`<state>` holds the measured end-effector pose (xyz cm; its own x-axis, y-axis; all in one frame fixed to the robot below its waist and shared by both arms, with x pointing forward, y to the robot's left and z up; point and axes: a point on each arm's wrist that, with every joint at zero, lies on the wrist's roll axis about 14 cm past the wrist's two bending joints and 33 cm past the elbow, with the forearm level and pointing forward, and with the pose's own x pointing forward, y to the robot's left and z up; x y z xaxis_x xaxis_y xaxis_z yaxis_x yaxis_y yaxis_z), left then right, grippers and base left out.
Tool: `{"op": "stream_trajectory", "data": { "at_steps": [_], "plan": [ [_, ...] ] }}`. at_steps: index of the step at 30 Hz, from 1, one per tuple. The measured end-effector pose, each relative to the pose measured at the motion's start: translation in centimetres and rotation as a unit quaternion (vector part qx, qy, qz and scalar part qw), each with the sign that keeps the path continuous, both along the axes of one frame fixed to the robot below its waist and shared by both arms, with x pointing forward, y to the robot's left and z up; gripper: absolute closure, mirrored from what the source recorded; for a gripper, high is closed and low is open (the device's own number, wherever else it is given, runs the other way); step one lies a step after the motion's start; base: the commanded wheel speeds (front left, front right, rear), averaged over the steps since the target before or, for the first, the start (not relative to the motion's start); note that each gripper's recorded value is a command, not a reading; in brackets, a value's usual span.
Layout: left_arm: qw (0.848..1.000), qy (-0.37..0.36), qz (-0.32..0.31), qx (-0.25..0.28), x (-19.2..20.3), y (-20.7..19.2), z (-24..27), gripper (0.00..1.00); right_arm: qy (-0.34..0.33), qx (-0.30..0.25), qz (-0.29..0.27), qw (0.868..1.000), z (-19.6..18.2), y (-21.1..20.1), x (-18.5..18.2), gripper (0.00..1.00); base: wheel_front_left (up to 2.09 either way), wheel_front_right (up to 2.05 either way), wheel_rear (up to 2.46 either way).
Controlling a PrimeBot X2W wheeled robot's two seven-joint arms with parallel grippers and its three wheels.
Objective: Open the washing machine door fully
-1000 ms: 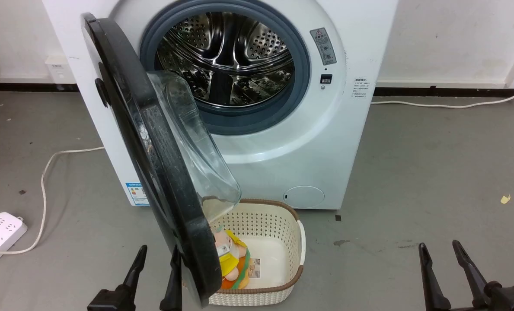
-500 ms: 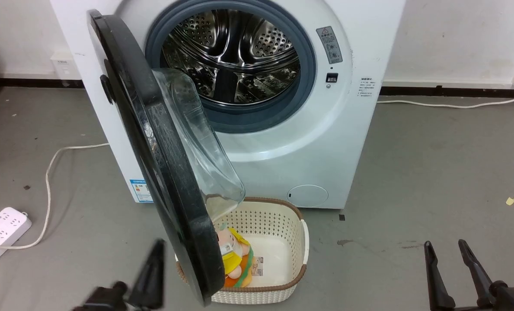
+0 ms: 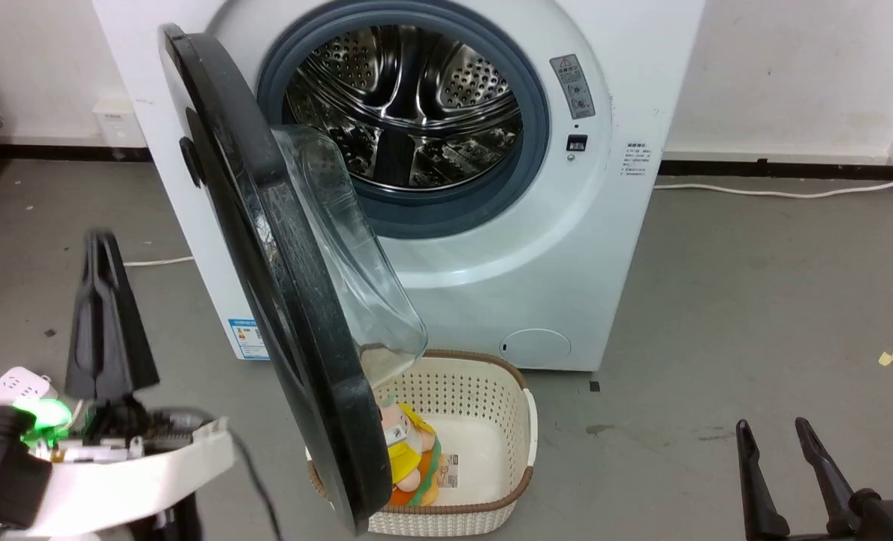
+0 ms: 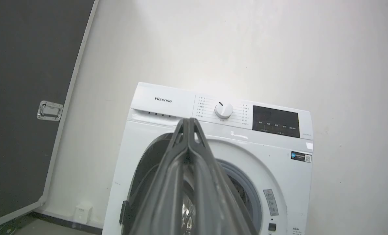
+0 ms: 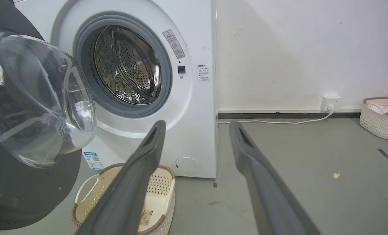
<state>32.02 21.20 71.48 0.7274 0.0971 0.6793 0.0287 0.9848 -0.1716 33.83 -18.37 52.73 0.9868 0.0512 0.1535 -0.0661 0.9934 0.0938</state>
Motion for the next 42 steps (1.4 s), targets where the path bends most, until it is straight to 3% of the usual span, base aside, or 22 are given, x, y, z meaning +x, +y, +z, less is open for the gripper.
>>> {"op": "stream_trajectory", "data": {
  "at_steps": [3,8,12,19,22,26,42],
  "plan": [
    [0.999,-0.038,-0.024,0.019,-0.8,-1.9,2.2,1.00,-0.001,0.001,0.000,1.000,0.1,0.0,-0.1,0.00,0.00,0.00,0.00],
    [0.994,-0.033,-0.088,0.046,-0.6,-6.5,1.8,1.00,0.000,0.005,-0.004,1.000,0.0,-0.2,-0.4,0.00,0.00,0.00,0.00],
    [0.983,0.045,-0.173,0.050,0.0,-11.4,-2.8,1.00,0.001,0.009,-0.008,1.000,-0.1,-0.4,-0.4,0.00,0.00,0.00,0.00],
    [0.942,0.199,-0.266,0.042,0.2,-17.1,-11.5,1.00,0.008,0.015,-0.006,1.000,-0.6,-0.4,-0.3,0.00,0.00,0.00,0.00],
    [0.926,0.272,-0.257,0.047,0.7,-17.5,-15.4,1.00,0.011,0.017,-0.006,1.000,-0.7,-0.3,-0.2,0.00,0.00,0.00,0.00],
    [0.918,0.316,-0.235,0.039,1.5,-16.7,-18.1,1.00,0.015,0.021,-0.004,1.000,-1.0,-0.2,-0.1,0.00,0.00,0.00,0.00],
    [0.935,0.330,-0.128,0.005,1.9,-9.8,-20.1,1.00,0.022,0.025,0.050,0.998,-1.3,3.2,1.6,0.00,0.00,0.00,0.00]
  ]
}}
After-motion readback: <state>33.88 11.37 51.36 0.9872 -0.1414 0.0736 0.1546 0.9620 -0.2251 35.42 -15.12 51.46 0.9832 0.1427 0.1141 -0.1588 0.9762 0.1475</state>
